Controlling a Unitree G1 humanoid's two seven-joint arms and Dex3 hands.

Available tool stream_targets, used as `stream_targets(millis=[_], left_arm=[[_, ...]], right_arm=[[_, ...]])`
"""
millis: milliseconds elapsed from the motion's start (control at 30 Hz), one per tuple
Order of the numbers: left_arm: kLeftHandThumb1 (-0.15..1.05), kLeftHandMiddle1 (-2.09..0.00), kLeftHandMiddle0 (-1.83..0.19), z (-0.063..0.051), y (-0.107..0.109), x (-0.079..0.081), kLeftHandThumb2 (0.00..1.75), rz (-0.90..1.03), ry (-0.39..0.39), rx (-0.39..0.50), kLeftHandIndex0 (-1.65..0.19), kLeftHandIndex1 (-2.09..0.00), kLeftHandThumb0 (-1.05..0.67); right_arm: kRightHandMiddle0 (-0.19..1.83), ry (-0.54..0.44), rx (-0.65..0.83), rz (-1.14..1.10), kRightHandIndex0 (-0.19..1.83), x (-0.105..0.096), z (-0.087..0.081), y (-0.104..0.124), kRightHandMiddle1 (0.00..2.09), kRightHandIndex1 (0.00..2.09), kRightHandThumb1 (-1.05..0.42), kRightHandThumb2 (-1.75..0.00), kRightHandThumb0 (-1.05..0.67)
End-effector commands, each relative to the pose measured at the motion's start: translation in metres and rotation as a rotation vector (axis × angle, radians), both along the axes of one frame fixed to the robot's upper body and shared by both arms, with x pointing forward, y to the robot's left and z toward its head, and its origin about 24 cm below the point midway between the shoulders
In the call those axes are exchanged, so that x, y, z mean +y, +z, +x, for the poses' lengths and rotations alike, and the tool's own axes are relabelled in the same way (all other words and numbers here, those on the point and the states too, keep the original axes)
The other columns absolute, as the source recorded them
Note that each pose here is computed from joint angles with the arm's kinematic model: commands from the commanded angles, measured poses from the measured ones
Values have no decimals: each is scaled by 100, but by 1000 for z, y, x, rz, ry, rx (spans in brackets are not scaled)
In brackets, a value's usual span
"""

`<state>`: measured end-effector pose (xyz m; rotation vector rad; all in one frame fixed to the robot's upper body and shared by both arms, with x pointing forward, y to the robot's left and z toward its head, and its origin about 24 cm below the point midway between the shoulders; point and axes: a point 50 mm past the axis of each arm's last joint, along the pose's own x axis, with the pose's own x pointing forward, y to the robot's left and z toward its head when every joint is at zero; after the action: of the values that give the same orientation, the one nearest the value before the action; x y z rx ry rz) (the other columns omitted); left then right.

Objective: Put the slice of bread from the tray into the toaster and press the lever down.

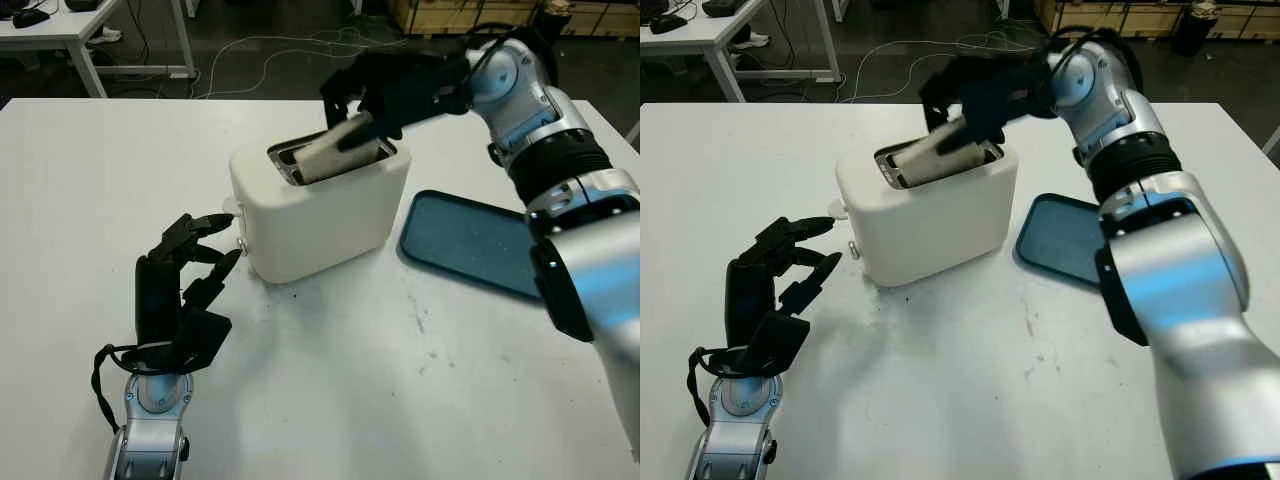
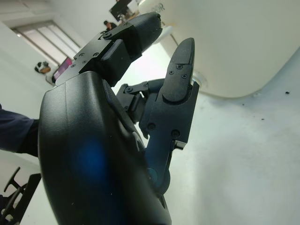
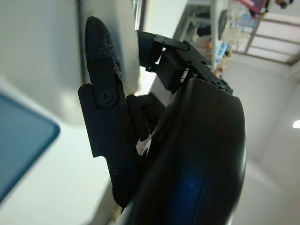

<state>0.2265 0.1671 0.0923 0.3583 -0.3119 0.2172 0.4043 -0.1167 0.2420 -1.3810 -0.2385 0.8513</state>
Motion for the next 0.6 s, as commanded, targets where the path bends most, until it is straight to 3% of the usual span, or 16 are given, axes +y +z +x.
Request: stream_targets(millis=[0,167,567], left_arm=[[92,-127,-58,-1,-1,1,17,18,3,1,-65,-59,-23],[92,-127,-58,-1,-1,0,17,16,3,0,-65,-59,-24],[92,-128,-59,-1,-1,0,18,17,3,4,-66,-58,-23]], right_arm=[[82,15,-39,-43,34,-6,-2,-5,25,117,-92,-7,-78],[79,7,-125,-53,25,-9,-2,-3,5,104,-92,-6,-76],[78,19,-312,-33,25,-8,-5,9,0,91,-92,-2,-66]])
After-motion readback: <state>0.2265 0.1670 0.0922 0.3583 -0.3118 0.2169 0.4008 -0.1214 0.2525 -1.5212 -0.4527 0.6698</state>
